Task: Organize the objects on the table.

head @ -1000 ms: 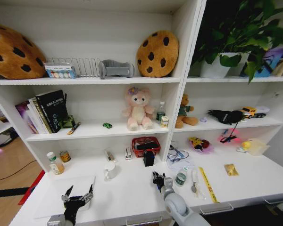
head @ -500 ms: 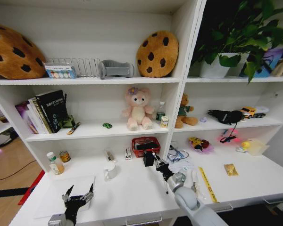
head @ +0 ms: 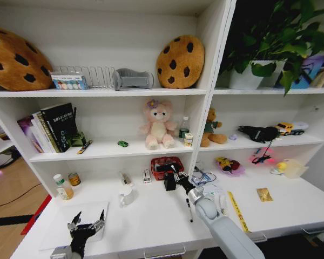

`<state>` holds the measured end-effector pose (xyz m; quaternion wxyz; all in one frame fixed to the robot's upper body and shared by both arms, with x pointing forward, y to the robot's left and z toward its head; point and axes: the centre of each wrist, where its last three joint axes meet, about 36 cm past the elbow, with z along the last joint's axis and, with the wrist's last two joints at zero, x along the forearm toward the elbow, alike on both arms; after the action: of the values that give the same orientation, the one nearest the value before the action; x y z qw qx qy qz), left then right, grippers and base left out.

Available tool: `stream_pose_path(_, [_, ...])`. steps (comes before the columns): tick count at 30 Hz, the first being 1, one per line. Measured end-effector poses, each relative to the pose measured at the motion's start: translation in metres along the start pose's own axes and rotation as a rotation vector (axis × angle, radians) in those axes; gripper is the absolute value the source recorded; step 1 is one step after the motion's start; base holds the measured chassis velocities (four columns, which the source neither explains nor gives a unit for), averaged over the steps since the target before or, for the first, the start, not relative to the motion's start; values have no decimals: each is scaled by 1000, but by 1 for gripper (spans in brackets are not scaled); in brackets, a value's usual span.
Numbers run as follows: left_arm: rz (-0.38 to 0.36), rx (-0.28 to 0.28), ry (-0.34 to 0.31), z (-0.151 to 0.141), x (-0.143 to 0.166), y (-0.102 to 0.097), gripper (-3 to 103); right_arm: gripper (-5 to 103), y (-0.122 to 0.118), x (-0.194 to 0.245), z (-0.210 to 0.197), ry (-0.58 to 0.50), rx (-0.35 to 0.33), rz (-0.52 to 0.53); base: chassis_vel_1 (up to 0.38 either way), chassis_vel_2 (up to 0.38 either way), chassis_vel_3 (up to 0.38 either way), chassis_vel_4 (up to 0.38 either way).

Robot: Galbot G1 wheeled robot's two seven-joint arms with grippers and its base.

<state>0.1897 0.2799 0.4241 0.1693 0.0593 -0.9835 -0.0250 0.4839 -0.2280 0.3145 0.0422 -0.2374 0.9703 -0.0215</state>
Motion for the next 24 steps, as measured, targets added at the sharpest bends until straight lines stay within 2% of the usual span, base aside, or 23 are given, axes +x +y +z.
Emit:
stream_pose_path(6, [0,2,6,2,-1,0,100,13,3,-30,-1,-26,-17,-1,0,0,0,0])
stream_pose_path(15, [2,3,7,2,-2,0,100,13,5,-43,-1,-32,-18,3,0,0,0,0])
stream_pose_path(18, [5,2,6,3,-2,0,100,19,5,-43,8,-13,-29,26,0,0,0,0])
stream_pose_path(24, [5,0,5,2,-3,2,100,25,5,-43,13,-2,-35,43,0,0,0,0])
